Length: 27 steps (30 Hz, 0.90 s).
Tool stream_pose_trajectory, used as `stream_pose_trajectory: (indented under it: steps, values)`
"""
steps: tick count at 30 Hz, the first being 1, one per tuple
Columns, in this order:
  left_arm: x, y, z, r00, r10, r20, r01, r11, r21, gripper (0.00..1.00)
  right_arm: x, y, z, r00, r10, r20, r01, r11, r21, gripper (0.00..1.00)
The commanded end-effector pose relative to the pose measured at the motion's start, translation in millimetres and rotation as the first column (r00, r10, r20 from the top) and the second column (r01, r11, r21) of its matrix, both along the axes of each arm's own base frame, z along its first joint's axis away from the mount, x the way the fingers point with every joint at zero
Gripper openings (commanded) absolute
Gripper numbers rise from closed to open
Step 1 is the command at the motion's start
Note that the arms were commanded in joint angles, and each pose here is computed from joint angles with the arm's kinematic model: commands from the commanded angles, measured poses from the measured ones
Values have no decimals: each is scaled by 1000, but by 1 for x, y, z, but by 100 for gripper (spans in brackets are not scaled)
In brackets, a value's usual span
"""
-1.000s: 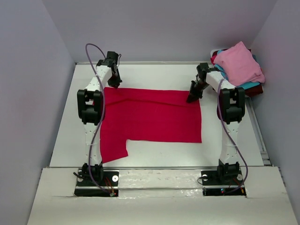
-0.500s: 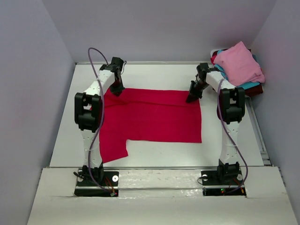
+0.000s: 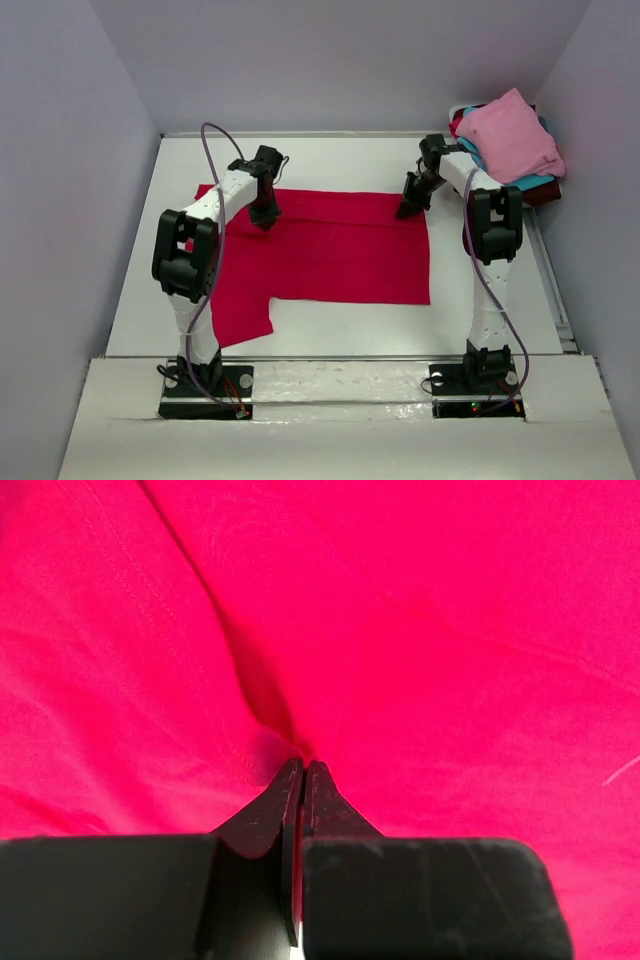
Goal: Fold and stack the t-shirts
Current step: Fold the tshirt
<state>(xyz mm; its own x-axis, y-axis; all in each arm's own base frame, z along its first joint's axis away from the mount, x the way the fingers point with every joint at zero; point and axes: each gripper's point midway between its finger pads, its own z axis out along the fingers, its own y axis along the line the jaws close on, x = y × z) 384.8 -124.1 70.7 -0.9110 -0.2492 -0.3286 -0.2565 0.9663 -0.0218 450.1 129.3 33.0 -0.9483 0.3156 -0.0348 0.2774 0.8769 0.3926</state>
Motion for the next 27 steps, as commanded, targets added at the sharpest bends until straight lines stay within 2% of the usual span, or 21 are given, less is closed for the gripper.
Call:
stream_pose_trajectory:
  steps: [1, 4, 5, 7, 8, 9, 13, 15, 21, 27]
  values:
    - [-12, -9, 21, 998, 46, 54, -43, 998, -49, 6, 3, 8, 8, 999, 31, 30, -32, 999, 25, 23]
    - [-20, -12, 20, 997, 57, 52, -53, 996, -67, 6, 3, 9, 9, 999, 30, 32, -31, 999, 28, 24]
    - [-19, -13, 21, 996, 62, 60, -57, 995, -76, 18, 4, 9, 10, 999, 33, 36, -34, 999, 30, 24]
    - [-21, -17, 19, 997, 60, 53, -54, 994, -97, 31, 4, 9, 9, 999, 32, 33, -33, 999, 31, 23]
    - [-20, -18, 19, 997, 62, 55, -56, 993, -102, 43, 3, 10, 9, 999, 34, 32, -35, 999, 32, 23]
    - [-20, -18, 20, 996, 63, 58, -57, 993, -104, 49, 3, 9, 9, 999, 33, 32, -34, 999, 31, 23]
    - [-11, -16, 31, 991, 80, 104, -70, 993, -96, 66, 2, 9, 9, 999, 35, 32, -36, 999, 32, 24]
    - [-1, -17, 40, 987, 83, 135, -70, 993, -97, 70, 2, 9, 10, 999, 35, 34, -36, 999, 30, 24]
    - [45, -19, 62, 972, 79, 219, -60, 994, -92, 70, 2, 8, 11, 999, 34, 36, -35, 999, 26, 24]
    - [92, 23, 62, 958, 166, 234, -137, 982, -133, 70, 0, 7, 12, 999, 33, 36, -34, 999, 22, 24]
